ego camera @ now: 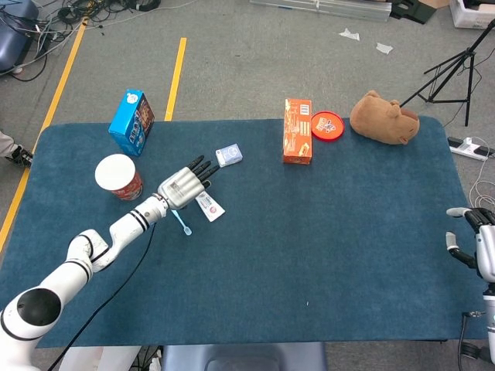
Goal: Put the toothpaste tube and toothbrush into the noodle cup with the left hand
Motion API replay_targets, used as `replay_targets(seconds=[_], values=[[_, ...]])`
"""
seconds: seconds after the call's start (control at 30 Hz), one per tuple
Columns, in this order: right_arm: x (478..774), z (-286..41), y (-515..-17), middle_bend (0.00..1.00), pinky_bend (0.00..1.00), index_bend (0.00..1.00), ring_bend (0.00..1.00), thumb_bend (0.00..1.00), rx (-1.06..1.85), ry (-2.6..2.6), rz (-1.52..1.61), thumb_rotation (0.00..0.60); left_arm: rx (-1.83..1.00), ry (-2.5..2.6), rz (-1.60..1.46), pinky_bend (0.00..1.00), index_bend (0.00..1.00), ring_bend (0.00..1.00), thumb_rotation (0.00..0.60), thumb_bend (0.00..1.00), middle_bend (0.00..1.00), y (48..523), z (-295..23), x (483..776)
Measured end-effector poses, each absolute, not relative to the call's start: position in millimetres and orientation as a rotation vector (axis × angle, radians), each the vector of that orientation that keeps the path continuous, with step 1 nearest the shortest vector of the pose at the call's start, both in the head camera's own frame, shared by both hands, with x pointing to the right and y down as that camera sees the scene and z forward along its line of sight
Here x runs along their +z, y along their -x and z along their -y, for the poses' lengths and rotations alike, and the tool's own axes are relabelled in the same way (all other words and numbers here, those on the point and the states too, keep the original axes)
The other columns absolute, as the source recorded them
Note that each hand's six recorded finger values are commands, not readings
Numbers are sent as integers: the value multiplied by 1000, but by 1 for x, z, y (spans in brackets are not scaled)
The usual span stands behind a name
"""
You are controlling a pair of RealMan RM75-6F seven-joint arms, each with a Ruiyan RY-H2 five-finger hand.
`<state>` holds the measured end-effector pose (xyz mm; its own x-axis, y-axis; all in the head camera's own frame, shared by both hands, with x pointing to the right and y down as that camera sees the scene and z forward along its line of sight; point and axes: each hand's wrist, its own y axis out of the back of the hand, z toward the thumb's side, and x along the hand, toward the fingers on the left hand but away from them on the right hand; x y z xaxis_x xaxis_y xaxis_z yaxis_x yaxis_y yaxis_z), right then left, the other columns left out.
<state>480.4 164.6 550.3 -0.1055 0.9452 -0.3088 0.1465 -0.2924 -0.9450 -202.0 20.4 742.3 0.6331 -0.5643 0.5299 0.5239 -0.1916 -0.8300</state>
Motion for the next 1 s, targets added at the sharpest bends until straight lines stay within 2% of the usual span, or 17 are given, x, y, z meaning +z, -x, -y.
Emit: replay_targets(seconds=[0.2, 0.47, 1.0], values=[[550, -163, -483, 422, 560, 389, 290, 351, 1473, 1469, 1253, 600, -955, 1450, -24, 0, 327, 0, 600, 0, 0, 194, -16, 746], [552, -162, -484, 422, 560, 389, 290, 351, 1480, 1476, 1250, 600, -904, 1464, 12, 0, 327, 0, 600, 0, 0, 178, -29, 754], [552, -161, -487, 422, 560, 389, 290, 351, 1487, 1475, 1260, 600, -881, 1382, 114, 0, 327, 0, 600, 0, 0, 163, -35, 765]])
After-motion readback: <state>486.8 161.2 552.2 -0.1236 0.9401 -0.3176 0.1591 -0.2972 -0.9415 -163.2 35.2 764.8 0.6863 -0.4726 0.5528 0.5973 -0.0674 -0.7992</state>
